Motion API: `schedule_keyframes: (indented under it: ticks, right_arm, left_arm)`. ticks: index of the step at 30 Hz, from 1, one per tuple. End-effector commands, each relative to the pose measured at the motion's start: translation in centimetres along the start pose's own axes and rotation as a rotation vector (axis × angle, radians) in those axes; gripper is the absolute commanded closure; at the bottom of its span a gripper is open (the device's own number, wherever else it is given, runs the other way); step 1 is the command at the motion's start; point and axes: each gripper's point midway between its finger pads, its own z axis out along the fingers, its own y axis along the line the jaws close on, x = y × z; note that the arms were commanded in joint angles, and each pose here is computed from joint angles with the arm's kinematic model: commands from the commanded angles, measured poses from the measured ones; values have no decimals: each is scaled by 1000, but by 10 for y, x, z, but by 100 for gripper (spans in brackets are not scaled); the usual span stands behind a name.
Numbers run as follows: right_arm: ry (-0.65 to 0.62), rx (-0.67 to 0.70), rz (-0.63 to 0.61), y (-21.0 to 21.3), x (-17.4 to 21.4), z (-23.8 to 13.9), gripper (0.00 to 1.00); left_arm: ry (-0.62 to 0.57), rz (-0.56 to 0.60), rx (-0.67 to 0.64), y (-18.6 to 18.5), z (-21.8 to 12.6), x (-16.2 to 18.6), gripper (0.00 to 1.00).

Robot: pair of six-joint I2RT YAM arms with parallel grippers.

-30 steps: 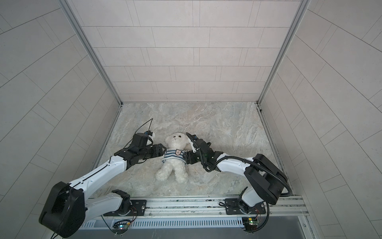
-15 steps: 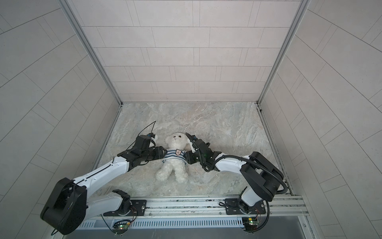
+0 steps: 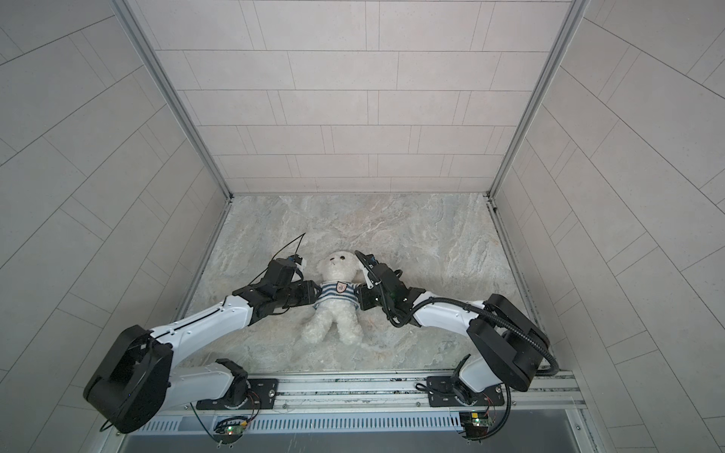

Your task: Dress the teddy bear

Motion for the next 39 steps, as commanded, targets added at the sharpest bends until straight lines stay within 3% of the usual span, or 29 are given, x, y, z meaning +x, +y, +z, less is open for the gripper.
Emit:
schedule_keyframes:
  ticks: [1, 4, 10, 13, 24, 29, 30, 31, 32, 39]
  right_arm:
    - [-5, 32, -3, -10, 2, -7, 78]
    - [-3, 44, 3, -16, 5, -11, 78]
    - [-5, 84, 17, -31, 12, -20, 67]
    - [-14, 101, 22, -36, 10, -25, 59]
    - [-96, 142, -25, -46, -2, -51, 35]
    - [-149, 231, -56, -65, -12, -75, 20]
    - [-165, 250, -61, -69, -15, -81, 16]
    - [-184, 268, -64, -75, -18, -88, 4]
    - [-206, 290, -60, -81, -22, -95, 1]
    - [-363, 459, 5, -134, -37, -147, 0]
  left_arm:
    - [-14, 13, 35, -18, 3, -6, 59]
    - [-12, 21, 46, -27, 6, -6, 59]
    - [-9, 24, 57, -36, 12, 0, 57]
    - [-13, 23, 49, -34, 11, 0, 44]
    - [-77, 41, -32, -17, -13, -14, 21]
    - [-141, 64, -90, -1, -34, -29, 3]
    - [-155, 69, -106, 3, -38, -32, 0]
    - [-176, 79, -127, 7, -44, -37, 0]
    - [-190, 94, -150, 11, -49, -38, 0]
    - [-357, 67, -358, 59, -92, -69, 0]
